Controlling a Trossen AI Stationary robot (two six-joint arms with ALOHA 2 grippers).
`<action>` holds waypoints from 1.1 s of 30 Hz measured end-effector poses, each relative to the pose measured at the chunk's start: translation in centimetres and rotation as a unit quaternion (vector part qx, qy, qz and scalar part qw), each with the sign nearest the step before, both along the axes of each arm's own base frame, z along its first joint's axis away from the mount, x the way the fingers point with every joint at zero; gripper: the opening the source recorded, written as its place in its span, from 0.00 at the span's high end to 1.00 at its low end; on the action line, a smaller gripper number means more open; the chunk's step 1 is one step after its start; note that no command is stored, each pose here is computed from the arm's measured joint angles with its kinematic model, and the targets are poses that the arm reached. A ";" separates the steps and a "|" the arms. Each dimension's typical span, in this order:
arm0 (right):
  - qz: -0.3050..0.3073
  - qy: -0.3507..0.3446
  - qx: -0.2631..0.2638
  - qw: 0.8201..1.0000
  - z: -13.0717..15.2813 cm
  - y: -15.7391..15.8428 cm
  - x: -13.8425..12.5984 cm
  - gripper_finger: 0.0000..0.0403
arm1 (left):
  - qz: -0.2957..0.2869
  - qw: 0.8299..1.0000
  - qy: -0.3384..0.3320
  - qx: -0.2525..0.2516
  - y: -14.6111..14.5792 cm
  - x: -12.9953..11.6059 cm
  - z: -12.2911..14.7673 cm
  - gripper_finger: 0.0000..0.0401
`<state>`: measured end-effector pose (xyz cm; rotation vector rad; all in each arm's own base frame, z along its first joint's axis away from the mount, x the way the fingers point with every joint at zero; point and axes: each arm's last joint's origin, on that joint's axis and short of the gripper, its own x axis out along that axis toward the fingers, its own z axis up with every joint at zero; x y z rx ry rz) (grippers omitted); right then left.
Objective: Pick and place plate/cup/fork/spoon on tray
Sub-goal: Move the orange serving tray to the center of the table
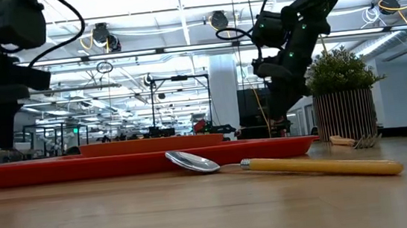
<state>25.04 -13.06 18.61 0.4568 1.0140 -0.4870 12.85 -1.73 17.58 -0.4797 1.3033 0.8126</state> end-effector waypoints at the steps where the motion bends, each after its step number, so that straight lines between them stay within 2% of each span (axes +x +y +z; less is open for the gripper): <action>1: 0.000 0.003 0.002 1.000 0.0 0.0 0.0 0.77 | -0.005 1.000 0.000 -0.002 0.0 0.0 -0.3 0.71; 7: 0.013 0.031 0.019 0.999 -0.3 1.2 -0.1 0.77 | -0.036 0.998 0.009 -0.042 0.1 -1.0 -3.7 0.71; 11: 0.021 0.026 0.016 0.999 -0.3 1.5 0.2 0.77 | -0.028 0.998 0.001 -0.050 0.2 -1.1 -4.2 0.71; 15: 0.023 0.023 0.013 0.999 -0.2 1.6 0.3 0.77 | -0.026 0.999 -0.003 -0.032 0.5 -0.9 -4.0 0.71; 18: 0.024 0.022 0.014 0.999 -0.2 1.7 0.3 0.77 | -0.010 1.000 -0.014 0.010 1.0 -0.7 -3.9 0.71; 26: 0.035 0.055 0.034 0.997 -2.8 3.7 -0.7 0.77 | 0.013 1.000 -0.013 0.016 1.7 -0.7 -3.9 0.71; 33: 0.007 0.025 0.041 0.999 -5.0 4.4 -1.4 0.77 | 0.025 0.999 -0.031 0.025 2.0 -0.4 -3.8 0.71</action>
